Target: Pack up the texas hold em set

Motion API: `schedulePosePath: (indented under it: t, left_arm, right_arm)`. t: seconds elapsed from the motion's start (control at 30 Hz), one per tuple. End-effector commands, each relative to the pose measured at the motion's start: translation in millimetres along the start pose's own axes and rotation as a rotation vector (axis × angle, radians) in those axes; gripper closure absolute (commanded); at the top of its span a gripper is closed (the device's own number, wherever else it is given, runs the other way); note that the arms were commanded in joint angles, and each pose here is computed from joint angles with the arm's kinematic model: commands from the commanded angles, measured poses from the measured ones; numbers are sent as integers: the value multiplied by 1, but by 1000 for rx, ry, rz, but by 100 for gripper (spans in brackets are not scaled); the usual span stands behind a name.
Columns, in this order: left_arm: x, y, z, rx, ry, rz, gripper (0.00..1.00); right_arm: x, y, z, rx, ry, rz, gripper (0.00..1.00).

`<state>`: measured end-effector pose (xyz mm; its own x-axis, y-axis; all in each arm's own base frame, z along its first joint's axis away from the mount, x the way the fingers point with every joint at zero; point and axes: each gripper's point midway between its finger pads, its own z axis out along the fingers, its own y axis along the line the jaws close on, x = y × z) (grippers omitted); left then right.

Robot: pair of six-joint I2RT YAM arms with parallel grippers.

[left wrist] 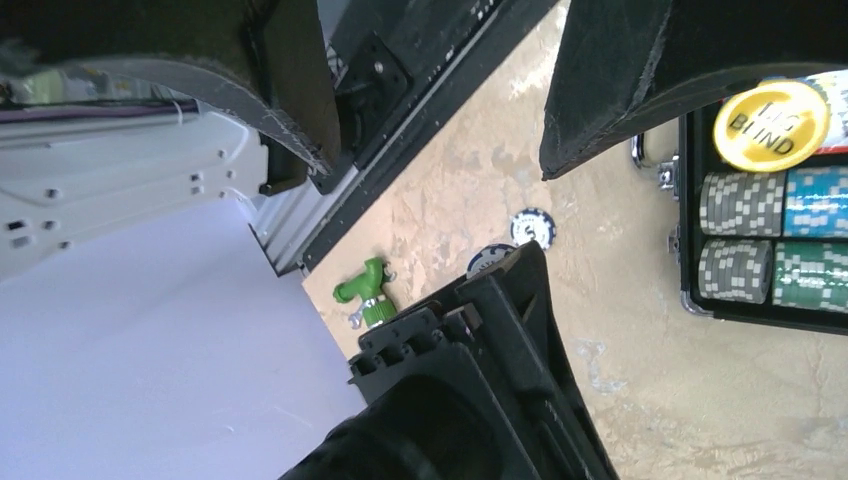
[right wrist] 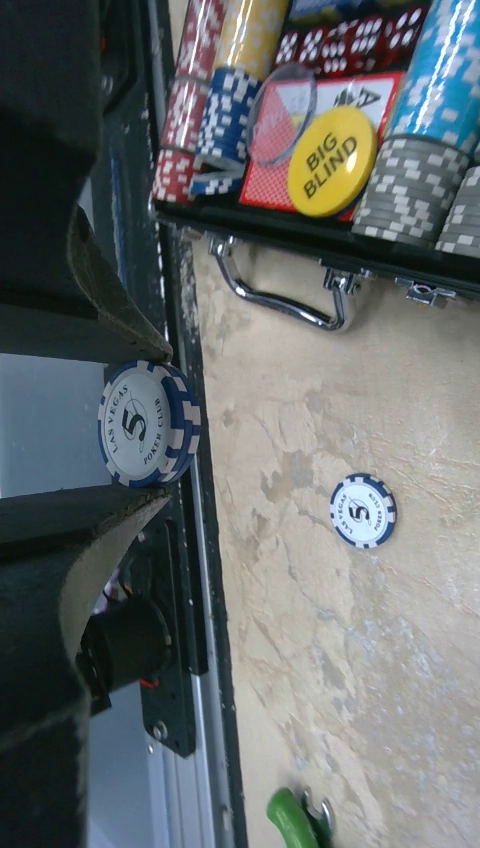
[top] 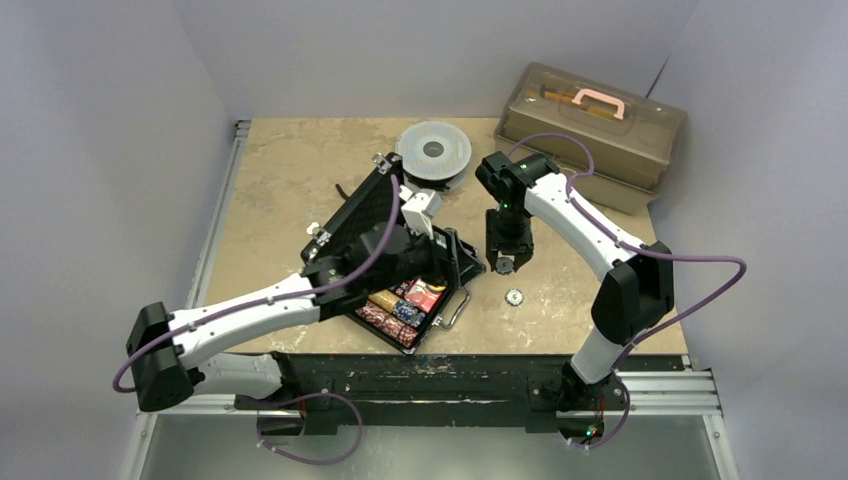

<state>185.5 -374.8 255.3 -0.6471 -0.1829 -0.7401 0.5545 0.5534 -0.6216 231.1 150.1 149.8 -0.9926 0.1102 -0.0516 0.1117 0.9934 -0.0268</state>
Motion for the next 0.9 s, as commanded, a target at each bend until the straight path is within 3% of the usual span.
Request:
schedulePosePath:
  t: [0.0, 0.17, 0.3, 0.43, 0.6, 0.87]
  left_arm:
    - [-36, -13, 13, 68, -310, -16, 31]
    - [-28, -11, 27, 77, -364, -88, 30]
    - [-29, -2, 34, 58, -411, -147, 32]
    - [-27, 0, 42, 56, -421, -226, 37]
    - [-26, -3, 51, 64, -418, -290, 47]
    - [-16, 12, 52, 19, -405, -415, 47]
  right_arm:
    - [-9, 6, -29, -54, -50, 195, 100]
    - [-21, 12, -49, -133, -77, 317, 100]
    - [-15, 13, -53, -127, -16, 400, 100]
    - [-9, 17, -52, -135, 40, 443, 100]
    - [-12, 20, -60, -162, 19, 509, 100]
    - [-17, 22, -64, -176, 19, 547, 100]
